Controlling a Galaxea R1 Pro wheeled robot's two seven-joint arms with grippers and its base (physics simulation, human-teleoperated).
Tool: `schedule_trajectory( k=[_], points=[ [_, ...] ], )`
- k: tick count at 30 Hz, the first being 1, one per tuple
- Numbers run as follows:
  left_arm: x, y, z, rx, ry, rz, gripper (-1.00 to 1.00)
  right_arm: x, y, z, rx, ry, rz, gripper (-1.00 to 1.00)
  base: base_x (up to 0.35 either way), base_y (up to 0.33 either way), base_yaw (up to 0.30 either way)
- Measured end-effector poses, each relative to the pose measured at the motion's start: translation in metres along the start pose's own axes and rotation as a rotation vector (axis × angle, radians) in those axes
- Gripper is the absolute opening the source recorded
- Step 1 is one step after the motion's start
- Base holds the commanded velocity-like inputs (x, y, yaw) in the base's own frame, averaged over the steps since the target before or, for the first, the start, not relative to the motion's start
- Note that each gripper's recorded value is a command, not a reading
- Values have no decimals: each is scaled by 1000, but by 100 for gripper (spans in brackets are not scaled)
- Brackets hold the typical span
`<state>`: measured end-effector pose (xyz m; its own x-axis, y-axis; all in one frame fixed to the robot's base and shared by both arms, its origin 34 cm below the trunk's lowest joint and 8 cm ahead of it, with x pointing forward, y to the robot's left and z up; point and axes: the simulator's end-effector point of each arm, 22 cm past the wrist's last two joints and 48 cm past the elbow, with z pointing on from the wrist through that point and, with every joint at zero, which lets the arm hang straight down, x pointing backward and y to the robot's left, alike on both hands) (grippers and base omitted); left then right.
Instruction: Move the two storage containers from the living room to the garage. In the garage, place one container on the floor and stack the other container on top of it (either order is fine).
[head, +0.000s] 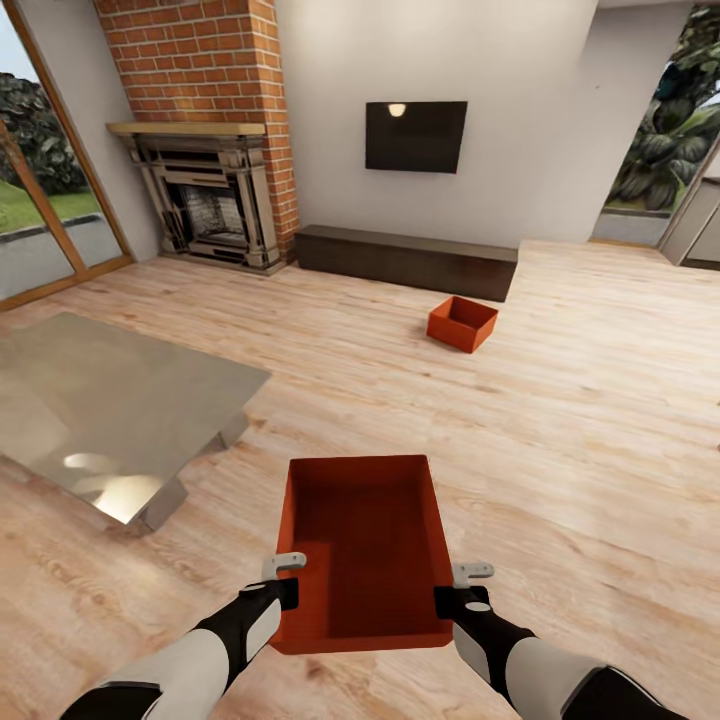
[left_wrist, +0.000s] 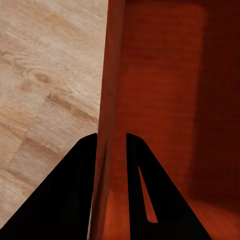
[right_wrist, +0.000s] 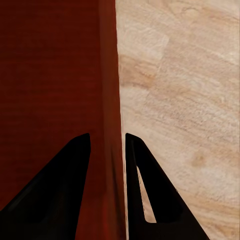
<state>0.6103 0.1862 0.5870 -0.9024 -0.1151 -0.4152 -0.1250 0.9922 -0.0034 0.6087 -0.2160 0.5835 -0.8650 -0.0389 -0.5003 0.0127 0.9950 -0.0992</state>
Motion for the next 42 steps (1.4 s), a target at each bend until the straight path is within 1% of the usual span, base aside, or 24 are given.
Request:
schedule_trajectory(
  k=[28,33,42],
  points=[
    [0,0,0,0,-2,0,-100,0,0,0,0,-2,1,-100,0,0,299],
    [0,0,0,1,1,1,-100,0,0,0,0,1,1,-100,-59,-42,96],
    [1,0,0,1,4,1,-100,1,0,0,0,4,0,-100,-243,-169,2]
  ],
)
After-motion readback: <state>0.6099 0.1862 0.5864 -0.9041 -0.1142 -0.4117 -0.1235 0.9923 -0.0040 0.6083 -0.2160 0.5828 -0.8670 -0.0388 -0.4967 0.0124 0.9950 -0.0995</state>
